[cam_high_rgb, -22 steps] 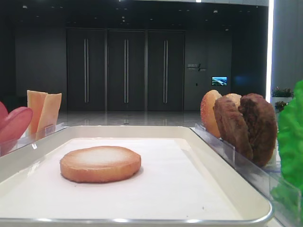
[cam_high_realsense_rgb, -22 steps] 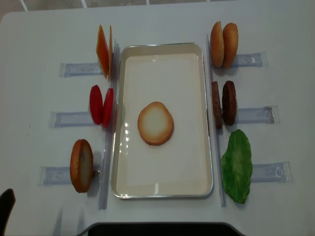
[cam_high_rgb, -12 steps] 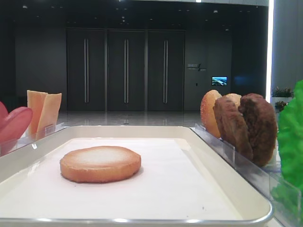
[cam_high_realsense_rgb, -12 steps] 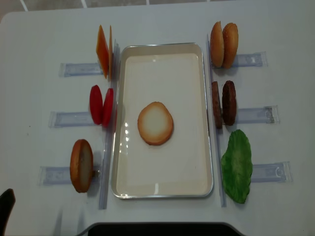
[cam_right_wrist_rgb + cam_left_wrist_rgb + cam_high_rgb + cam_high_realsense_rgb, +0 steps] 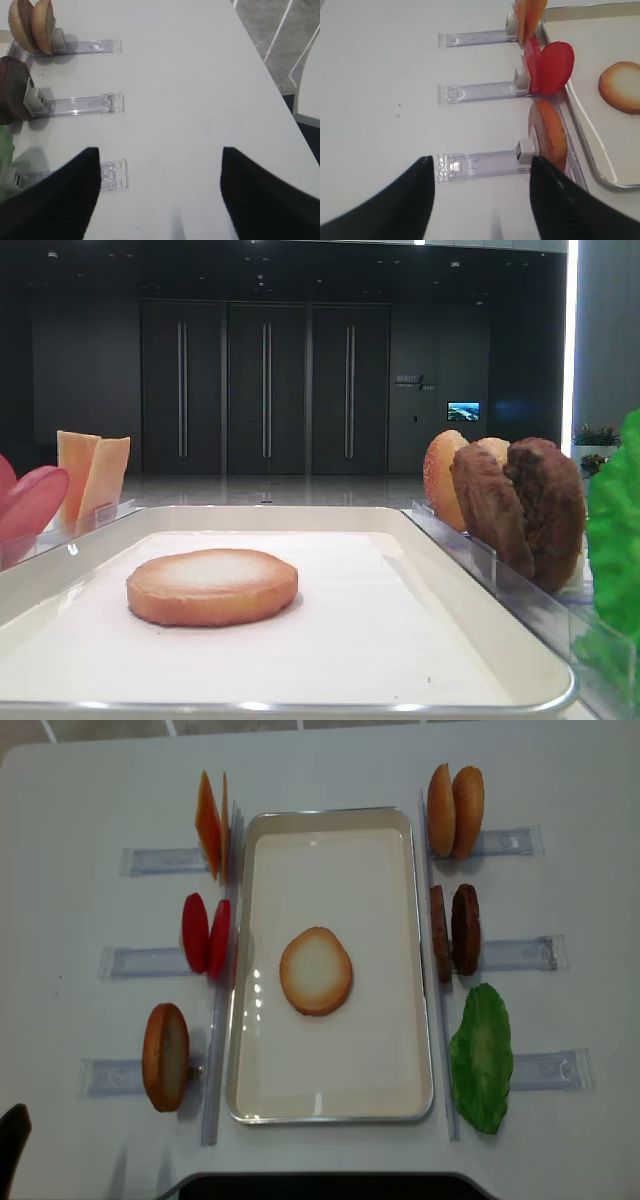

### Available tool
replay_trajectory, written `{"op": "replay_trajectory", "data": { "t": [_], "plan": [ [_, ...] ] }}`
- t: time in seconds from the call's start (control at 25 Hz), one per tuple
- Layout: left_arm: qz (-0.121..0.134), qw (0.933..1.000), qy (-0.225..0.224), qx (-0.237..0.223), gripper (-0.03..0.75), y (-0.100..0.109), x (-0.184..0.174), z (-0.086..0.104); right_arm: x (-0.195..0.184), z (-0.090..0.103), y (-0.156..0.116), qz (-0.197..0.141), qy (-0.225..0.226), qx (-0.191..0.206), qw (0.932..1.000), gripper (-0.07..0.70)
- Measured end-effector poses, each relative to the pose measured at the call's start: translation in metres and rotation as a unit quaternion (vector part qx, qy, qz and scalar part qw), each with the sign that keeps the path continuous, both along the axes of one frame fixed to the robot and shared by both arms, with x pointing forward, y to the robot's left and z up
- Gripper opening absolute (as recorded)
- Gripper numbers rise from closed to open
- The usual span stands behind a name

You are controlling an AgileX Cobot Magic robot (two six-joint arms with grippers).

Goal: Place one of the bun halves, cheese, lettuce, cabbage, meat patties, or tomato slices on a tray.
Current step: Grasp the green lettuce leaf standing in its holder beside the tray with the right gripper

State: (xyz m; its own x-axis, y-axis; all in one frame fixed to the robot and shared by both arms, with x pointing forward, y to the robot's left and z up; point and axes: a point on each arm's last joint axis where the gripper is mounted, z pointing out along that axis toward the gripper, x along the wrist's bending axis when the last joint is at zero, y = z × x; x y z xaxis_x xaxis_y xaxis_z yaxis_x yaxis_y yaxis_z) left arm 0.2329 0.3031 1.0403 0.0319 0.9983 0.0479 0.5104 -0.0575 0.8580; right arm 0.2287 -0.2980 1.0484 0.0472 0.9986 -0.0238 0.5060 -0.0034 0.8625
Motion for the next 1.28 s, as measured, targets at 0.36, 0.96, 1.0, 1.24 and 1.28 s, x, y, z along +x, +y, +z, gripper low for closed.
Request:
{"op": "replay_trajectory", "data": {
  "t": [0.36, 0.96, 1.0, 1.24, 1.28],
  "plan": [
    [0.0, 1.0, 0.0, 0.0, 0.464, 0.0, 0.0, 0.0, 0.001, 0.0, 0.001, 0.003, 0.002, 0.005, 1.0, 0.474],
    [0.0, 1.0, 0.0, 0.0, 0.464, 0.0, 0.0, 0.0, 0.182, 0.017, -0.009, 0.003, 0.373, 0.033, 0.927, 0.449],
    [0.0, 1.0, 0.0, 0.0, 0.464, 0.0, 0.0, 0.0, 0.19, 0.018, -0.01, 0.003, 0.384, 0.035, 0.9226, 0.447],
    [0.0, 1.0, 0.0, 0.0, 0.449, 0.0, 0.0, 0.0, 0.206, 0.017, 0.01, 0.004, 0.411, 0.092, 0.9068, 0.433],
    [0.0, 1.0, 0.0, 0.0, 0.442, 0.0, 0.0, 0.0, 0.206, 0.017, 0.02, 0.013, 0.414, 0.098, 0.905, 0.43]
  ]
}}
